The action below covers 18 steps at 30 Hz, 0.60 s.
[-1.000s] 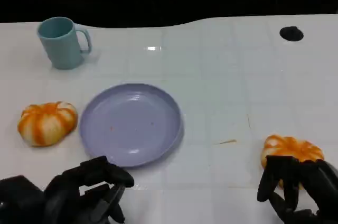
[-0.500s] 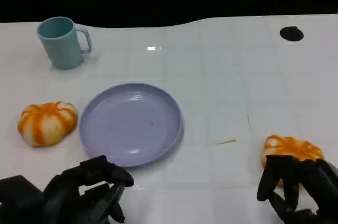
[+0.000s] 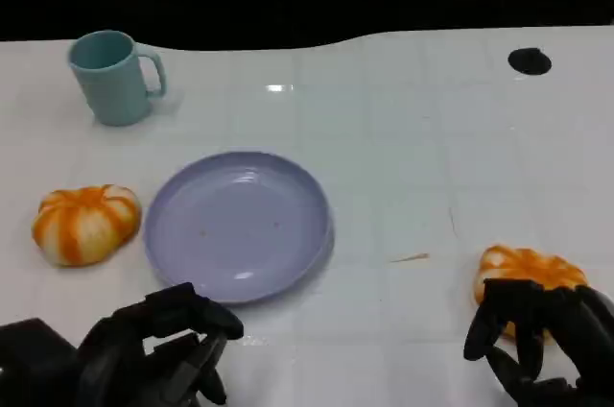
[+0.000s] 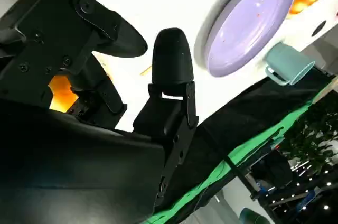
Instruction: Grasp the bread from the table and place it into the plate.
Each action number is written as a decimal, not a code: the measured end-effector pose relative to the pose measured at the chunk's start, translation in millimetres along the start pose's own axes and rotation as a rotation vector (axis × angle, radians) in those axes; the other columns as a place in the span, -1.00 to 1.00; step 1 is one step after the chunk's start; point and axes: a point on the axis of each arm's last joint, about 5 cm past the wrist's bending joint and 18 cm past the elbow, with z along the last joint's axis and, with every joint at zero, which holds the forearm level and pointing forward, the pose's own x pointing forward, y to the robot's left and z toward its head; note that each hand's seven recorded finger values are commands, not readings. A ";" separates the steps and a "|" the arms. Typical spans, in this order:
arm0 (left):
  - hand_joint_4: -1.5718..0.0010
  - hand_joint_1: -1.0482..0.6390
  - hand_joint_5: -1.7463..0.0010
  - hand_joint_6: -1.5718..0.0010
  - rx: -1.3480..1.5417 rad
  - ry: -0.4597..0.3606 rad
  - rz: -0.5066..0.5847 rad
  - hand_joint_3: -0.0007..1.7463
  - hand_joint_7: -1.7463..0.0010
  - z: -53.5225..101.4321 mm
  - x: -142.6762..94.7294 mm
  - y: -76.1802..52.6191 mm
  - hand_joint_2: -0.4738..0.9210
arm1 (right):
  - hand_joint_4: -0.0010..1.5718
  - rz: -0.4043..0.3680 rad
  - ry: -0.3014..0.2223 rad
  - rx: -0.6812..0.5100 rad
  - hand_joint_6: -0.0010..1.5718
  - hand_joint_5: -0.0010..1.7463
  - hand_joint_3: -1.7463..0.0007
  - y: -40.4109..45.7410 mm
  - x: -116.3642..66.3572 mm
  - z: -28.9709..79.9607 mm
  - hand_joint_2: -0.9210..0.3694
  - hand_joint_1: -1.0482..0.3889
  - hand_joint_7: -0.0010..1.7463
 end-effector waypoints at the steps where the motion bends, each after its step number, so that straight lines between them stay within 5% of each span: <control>1: 0.06 -0.22 -0.88 -0.07 0.000 0.000 0.000 -0.14 -0.27 0.0 0.0 0.1 0.70 | 0.03 -0.005 -0.001 -0.004 0.10 0.74 -0.45 -0.9 0.2 0.6 0.15 0.21 0.12; 10: 0.05 -0.21 -0.86 -0.07 0.001 0.002 0.000 -0.14 -0.27 0.2 0.0 0.4 0.69 | -0.30 -0.010 -0.051 -0.266 -0.15 0.19 -0.20 -14.8 3.1 15.0 0.15 0.03 -0.30; 15: 0.05 -0.23 -0.85 -0.08 0.000 0.002 0.000 -0.15 -0.27 0.2 0.0 0.4 0.69 | -0.53 0.014 -0.067 -0.493 -0.25 -0.23 0.23 -26.0 2.6 22.8 -0.14 -0.04 -0.77; 18: 0.05 -0.23 -0.86 -0.08 0.001 0.002 0.000 -0.15 -0.27 0.2 0.1 0.3 0.69 | -0.73 0.034 -0.041 -0.573 -0.32 -0.25 0.60 -31.5 2.1 27.8 -0.41 -0.08 -0.94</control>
